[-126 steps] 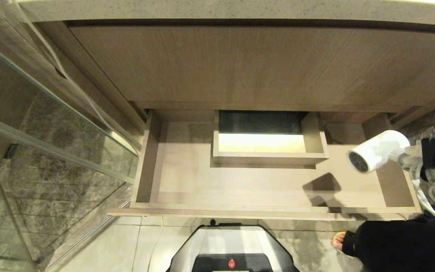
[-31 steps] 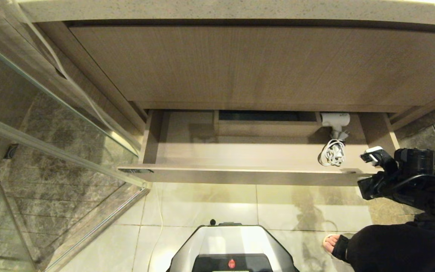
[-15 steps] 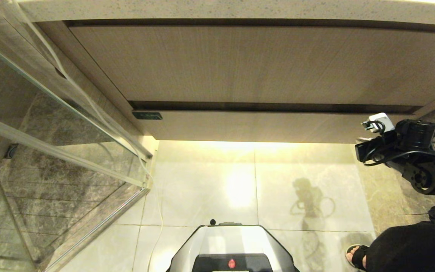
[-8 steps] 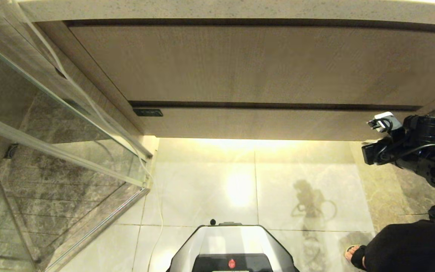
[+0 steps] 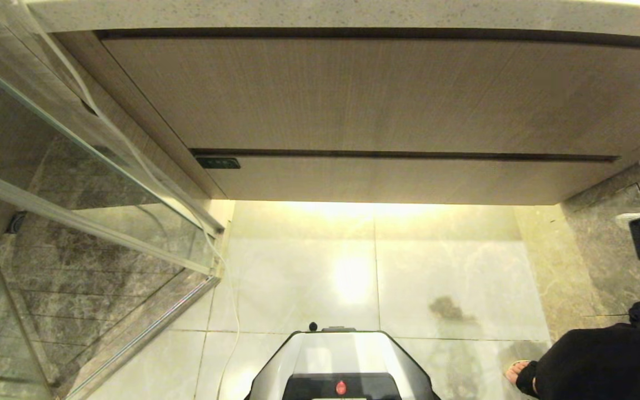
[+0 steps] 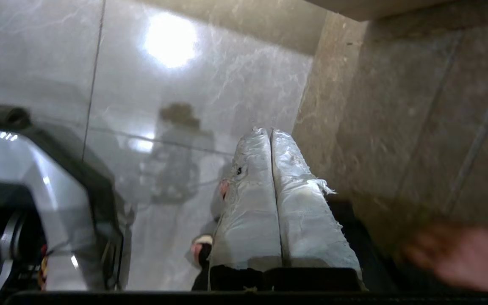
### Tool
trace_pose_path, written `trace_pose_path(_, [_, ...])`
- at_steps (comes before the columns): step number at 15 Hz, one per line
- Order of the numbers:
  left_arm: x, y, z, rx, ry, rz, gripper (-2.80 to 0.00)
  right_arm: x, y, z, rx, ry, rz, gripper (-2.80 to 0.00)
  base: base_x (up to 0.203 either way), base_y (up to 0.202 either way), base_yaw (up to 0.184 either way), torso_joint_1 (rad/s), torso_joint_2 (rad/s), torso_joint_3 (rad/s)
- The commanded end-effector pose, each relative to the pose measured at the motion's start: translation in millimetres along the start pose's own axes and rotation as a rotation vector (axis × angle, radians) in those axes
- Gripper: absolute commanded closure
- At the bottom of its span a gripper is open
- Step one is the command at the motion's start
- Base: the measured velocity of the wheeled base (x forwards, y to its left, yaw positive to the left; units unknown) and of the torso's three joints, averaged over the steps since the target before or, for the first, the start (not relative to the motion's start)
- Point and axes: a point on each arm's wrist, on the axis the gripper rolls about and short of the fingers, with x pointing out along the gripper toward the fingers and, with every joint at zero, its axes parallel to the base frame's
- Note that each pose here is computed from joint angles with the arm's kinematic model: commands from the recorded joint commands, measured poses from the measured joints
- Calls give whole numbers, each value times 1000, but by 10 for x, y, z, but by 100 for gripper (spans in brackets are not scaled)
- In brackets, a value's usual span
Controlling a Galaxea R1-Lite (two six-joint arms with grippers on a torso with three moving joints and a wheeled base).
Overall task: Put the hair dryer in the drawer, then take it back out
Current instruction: Pull open the drawer
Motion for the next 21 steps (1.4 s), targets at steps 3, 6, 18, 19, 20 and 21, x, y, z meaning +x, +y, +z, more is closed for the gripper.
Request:
trace_pose_path(3, [0,0,0,0,0,0,0,-1279,217,-460,-21,-91,-90,0,0,0,0,0,0,0])
trace_pose_path(6, [1,0,-3,0,1,0,0,-1528,286,-691,-18,-25,-227,0,0,0,0,0,0,0])
trace_pose_path(18, [1,0,-4,-1,1,0,0,-1614,377,-675,-191,-158,129,0,0,0,0,0,0,0])
trace_pose_path(19, [0,0,0,1,0,0,0,-1547,385,-631,-219,-155,186,0,0,0,0,0,0,0])
trace_pose_path(20, [1,0,-4,-1,1,0,0,-1481,386,-576,-231,-146,232,0,0,0,0,0,0,0])
trace_pose_path(21, [0,0,-1,0,0,0,0,-1389,394,-503,-243,-129,290,0,0,0,0,0,0,0])
